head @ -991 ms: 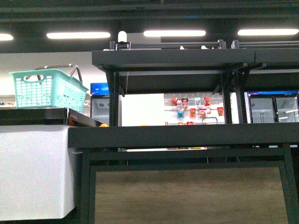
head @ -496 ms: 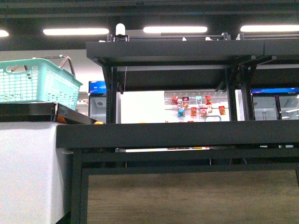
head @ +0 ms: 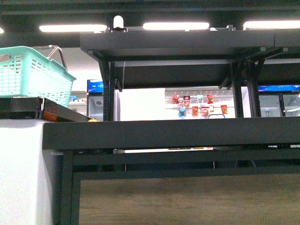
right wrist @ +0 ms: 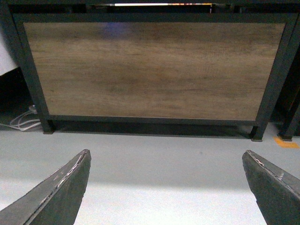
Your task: Pick lemon from shelf
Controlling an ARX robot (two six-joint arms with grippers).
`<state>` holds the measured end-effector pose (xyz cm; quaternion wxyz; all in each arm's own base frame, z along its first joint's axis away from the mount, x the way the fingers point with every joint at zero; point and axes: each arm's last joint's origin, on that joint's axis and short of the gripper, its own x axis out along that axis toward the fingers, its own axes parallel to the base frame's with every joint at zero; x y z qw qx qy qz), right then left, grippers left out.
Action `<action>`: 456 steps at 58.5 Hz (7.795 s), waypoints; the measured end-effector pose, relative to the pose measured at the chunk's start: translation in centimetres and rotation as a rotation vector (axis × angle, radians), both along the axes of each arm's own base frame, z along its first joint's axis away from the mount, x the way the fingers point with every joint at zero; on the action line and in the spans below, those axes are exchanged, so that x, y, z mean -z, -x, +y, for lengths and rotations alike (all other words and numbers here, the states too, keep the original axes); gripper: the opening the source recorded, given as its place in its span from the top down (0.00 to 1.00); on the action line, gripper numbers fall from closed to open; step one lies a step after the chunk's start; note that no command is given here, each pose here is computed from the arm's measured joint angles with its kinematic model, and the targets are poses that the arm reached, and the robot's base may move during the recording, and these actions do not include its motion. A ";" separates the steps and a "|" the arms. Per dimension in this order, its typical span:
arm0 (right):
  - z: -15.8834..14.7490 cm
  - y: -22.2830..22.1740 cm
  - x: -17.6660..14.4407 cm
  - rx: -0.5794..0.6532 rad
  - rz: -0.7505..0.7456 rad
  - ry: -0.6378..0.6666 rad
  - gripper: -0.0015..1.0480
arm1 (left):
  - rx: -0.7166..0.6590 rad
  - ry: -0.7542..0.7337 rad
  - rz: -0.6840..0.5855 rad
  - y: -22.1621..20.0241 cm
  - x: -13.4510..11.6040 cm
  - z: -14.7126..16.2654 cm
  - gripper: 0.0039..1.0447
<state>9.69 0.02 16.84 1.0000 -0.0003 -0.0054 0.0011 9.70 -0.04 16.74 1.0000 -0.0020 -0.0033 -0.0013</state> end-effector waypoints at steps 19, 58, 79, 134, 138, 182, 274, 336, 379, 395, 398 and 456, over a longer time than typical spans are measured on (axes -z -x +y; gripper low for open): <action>0.0 0.0 0.0 0.000 0.000 0.000 0.07 | 0.002 0.000 0.000 0.0 0.0 0.0 0.07; 0.0 0.0 0.0 0.000 0.000 0.000 0.07 | 0.002 0.000 0.000 0.0 0.0 0.0 0.07; 0.0 0.0 0.0 -0.001 0.000 0.000 0.07 | 0.002 0.000 0.000 0.0 0.0 0.0 0.07; 0.0 0.0 0.0 0.001 0.000 0.000 0.07 | 0.002 0.000 0.000 0.0 0.0 0.0 0.07; 0.0 0.0 0.0 0.000 0.000 0.000 0.07 | 0.001 0.000 0.000 0.0 0.0 0.0 0.07; 0.0 0.0 0.0 0.000 0.000 0.000 0.07 | 0.002 0.000 0.000 0.0 0.0 0.0 0.07; 0.0 0.0 0.0 0.000 0.000 0.000 0.07 | -0.155 0.974 0.216 -13.7 -12.4 12.8 0.07; 0.0 0.0 0.0 0.000 0.000 0.000 0.07 | -0.243 1.220 0.182 -30.6 -10.9 22.2 0.41; 0.0 0.0 0.0 0.000 0.000 0.000 0.07 | 0.028 0.973 0.298 -26.4 -14.9 12.1 0.87; 0.0 0.0 0.0 0.000 0.000 0.000 0.07 | 0.317 0.883 0.373 -24.6 -16.2 2.9 0.87; 0.0 0.0 0.0 0.000 0.000 0.000 0.07 | 0.356 0.874 0.398 -24.7 -15.9 1.3 0.88; -0.2 -0.5 0.3 0.093 0.243 -0.072 0.07 | 0.612 0.809 0.630 -25.4 -9.9 -13.9 0.89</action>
